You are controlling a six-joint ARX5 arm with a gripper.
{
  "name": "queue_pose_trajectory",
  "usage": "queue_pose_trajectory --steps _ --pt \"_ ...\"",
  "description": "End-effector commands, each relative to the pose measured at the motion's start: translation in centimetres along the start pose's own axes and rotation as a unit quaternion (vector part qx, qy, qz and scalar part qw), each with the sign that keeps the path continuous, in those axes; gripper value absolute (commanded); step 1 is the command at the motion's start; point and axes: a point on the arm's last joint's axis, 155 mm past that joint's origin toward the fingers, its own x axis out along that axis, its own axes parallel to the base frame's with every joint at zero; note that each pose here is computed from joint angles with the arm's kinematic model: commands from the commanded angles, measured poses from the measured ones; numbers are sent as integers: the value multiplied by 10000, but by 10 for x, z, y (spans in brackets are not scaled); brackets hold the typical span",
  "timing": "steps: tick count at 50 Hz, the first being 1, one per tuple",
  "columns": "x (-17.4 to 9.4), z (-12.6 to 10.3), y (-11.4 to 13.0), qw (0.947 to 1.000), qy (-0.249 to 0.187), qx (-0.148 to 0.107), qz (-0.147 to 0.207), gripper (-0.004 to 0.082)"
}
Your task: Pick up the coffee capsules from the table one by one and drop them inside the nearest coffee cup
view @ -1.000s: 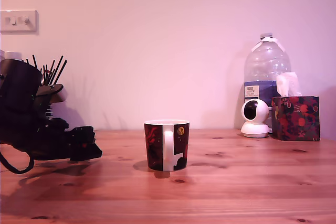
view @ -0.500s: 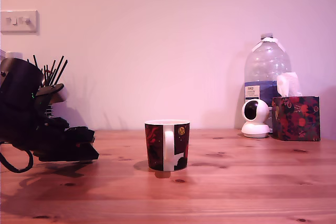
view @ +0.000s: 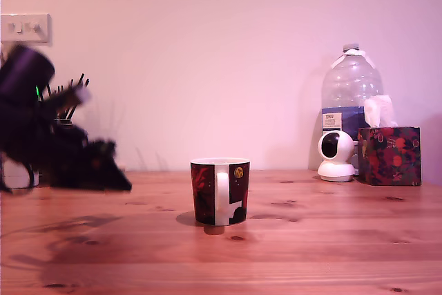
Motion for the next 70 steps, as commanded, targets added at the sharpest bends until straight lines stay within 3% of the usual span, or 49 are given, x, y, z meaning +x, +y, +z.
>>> queue_pose_trajectory --steps 1,13,26,48,70 --pt "-8 1 -8 9999 69 112 -90 211" --pt "-38 13 -34 9984 269 425 -268 211" --pt "-54 17 -63 9958 368 698 -475 211" --pt "-54 -4 -97 9878 945 1153 -447 211" --pt "-50 25 -121 9852 1271 1048 -479 211"
